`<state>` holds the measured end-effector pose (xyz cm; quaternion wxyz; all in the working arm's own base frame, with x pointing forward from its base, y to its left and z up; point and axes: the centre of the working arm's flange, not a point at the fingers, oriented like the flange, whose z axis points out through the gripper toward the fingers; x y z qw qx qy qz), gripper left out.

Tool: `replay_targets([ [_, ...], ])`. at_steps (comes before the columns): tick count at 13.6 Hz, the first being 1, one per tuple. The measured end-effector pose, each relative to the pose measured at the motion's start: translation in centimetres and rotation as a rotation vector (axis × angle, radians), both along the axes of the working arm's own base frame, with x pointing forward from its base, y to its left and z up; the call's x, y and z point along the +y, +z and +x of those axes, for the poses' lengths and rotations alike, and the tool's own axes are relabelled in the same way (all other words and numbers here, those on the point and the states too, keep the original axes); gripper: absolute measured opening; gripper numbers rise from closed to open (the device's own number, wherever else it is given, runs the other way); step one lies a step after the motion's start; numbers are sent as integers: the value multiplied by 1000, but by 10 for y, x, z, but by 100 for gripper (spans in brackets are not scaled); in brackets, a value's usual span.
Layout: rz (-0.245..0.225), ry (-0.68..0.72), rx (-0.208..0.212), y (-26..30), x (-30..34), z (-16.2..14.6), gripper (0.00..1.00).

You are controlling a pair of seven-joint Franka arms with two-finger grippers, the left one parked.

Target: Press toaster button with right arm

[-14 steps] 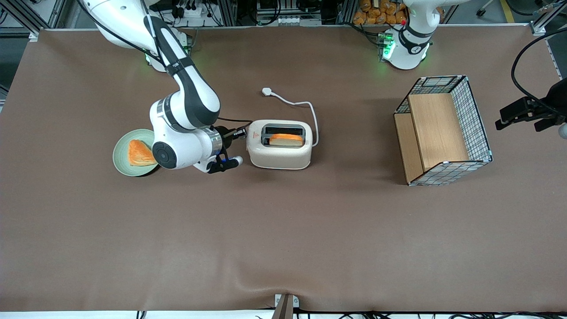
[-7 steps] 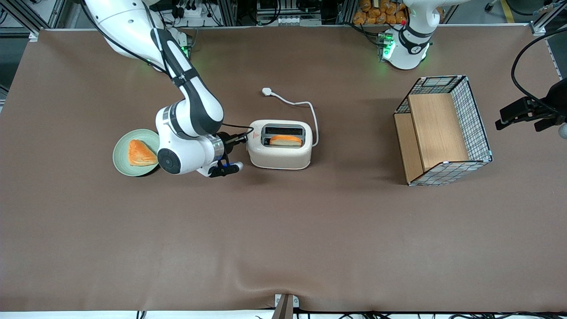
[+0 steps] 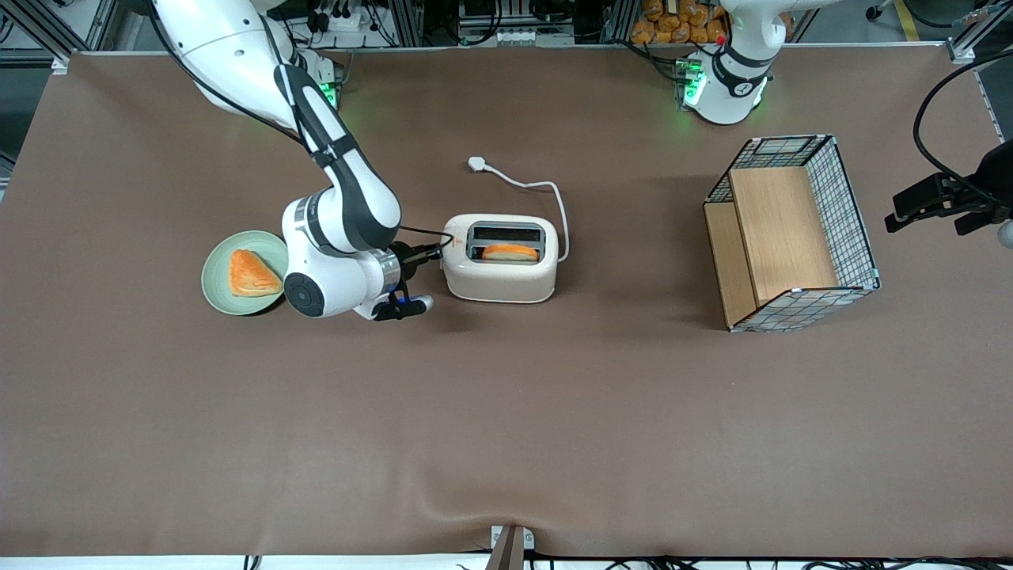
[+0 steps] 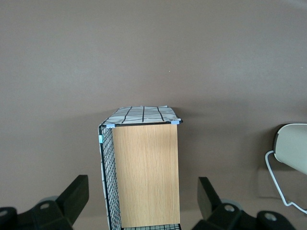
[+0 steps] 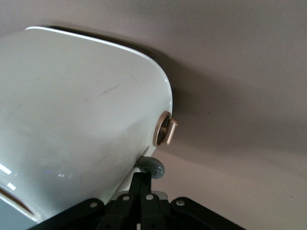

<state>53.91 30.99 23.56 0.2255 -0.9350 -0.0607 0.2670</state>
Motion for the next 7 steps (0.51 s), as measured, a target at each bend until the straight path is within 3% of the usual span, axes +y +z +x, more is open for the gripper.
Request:
replay_targets([
  [3, 9, -22, 17, -6, -3, 1, 1],
  [7, 67, -66, 43, -17, -17, 1, 1],
])
